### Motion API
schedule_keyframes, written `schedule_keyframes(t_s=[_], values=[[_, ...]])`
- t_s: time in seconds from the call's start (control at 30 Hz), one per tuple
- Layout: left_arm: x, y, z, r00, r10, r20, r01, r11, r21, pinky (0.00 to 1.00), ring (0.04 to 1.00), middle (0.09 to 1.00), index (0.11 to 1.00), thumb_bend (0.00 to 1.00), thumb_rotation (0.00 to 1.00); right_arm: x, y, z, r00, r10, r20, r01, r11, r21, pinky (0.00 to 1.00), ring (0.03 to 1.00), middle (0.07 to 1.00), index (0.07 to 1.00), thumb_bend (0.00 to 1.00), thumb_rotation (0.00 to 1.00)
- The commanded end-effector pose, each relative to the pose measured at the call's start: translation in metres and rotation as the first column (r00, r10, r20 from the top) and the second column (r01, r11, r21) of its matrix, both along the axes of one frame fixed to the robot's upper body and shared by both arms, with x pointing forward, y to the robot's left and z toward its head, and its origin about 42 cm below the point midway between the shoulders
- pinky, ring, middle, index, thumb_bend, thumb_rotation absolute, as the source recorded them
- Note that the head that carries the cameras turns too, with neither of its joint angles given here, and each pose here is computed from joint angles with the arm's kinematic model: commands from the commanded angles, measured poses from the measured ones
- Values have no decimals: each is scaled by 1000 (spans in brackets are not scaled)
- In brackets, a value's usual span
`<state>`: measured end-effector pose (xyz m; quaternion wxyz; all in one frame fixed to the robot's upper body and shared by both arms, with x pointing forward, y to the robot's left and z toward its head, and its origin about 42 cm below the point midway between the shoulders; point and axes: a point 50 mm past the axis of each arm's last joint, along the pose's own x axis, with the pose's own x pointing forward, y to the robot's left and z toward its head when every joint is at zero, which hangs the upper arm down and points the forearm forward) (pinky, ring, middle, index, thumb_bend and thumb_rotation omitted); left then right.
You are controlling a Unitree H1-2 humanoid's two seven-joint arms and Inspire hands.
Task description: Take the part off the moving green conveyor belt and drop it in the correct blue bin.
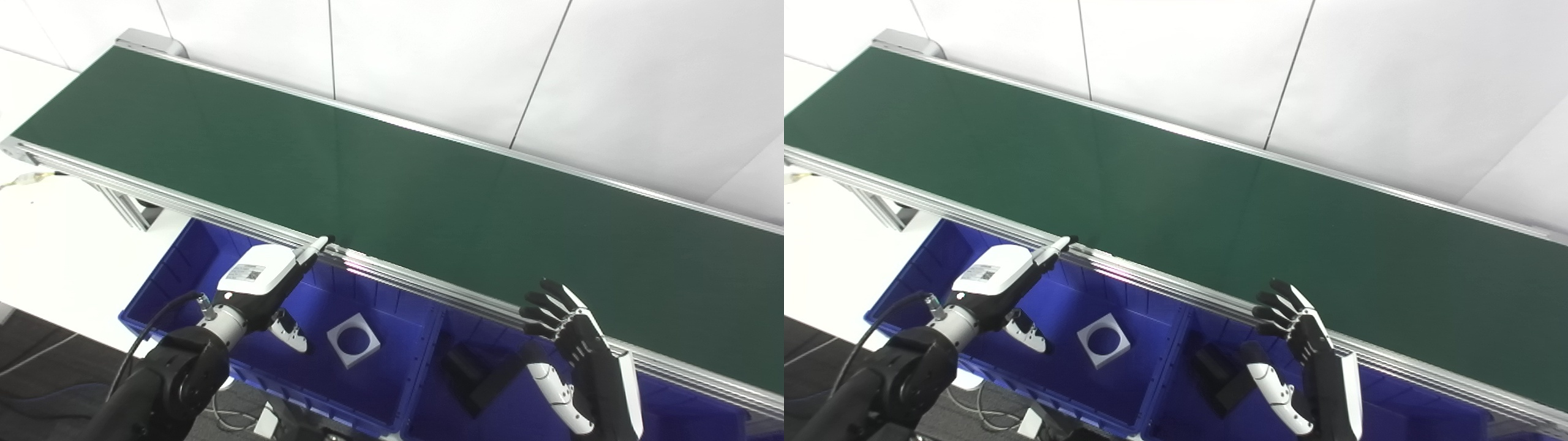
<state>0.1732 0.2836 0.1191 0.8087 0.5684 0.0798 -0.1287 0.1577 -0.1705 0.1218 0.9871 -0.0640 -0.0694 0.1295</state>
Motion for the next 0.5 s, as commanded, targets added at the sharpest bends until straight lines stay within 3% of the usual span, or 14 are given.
schedule_keyframes(t_s=[0.0, 0.13, 0.2, 0.23, 0.27, 0.33, 0.47], values=[[0, 4, 19, 997, -14, 71, 14, 1000, 3, 682, 802, 926, 987, 782, 0, 2, 4, 6, 999, 1, 32, -1, 1000, 14, 634, 717, 771, 836, 497, 578], [-6, 3, 37, 989, -18, 147, 31, 996, -85, 697, 804, 913, 979, 687, 1, 2, 6, 2, 1000, 5, 26, -5, 1000, 21, 639, 717, 772, 836, 484, 553], [-9, 1, 44, 980, -14, 196, 53, 979, -195, 721, 826, 911, 974, 617, 92, 2, 8, 0, 1000, 7, 24, -7, 1000, 24, 641, 718, 773, 835, 483, 550], [-11, 0, 47, 975, -8, 222, 66, 965, -255, 715, 831, 907, 961, 625, 381, 2, 8, -1, 1000, 7, 24, -8, 1000, 25, 641, 718, 772, 835, 483, 544], [-12, -2, 51, 969, -7, 247, 95, 933, -348, 712, 834, 905, 952, 629, 563, 2, 9, -3, 1000, 7, 23, -7, 1000, 25, 641, 718, 772, 834, 484, 540], [-15, -9, 56, 960, -7, 279, 142, 873, -466, 723, 828, 888, 927, 671, 784, 2, 11, -5, 1000, 6, 22, -7, 1000, 26, 644, 719, 771, 834, 489, 537], [-19, -27, 60, 956, -25, 293, 206, 768, -606, 691, 794, 849, 878, 680, 875, 3, 13, -11, 1000, 9, 19, -10, 1000, 24, 647, 722, 772, 835, 492, 541]])
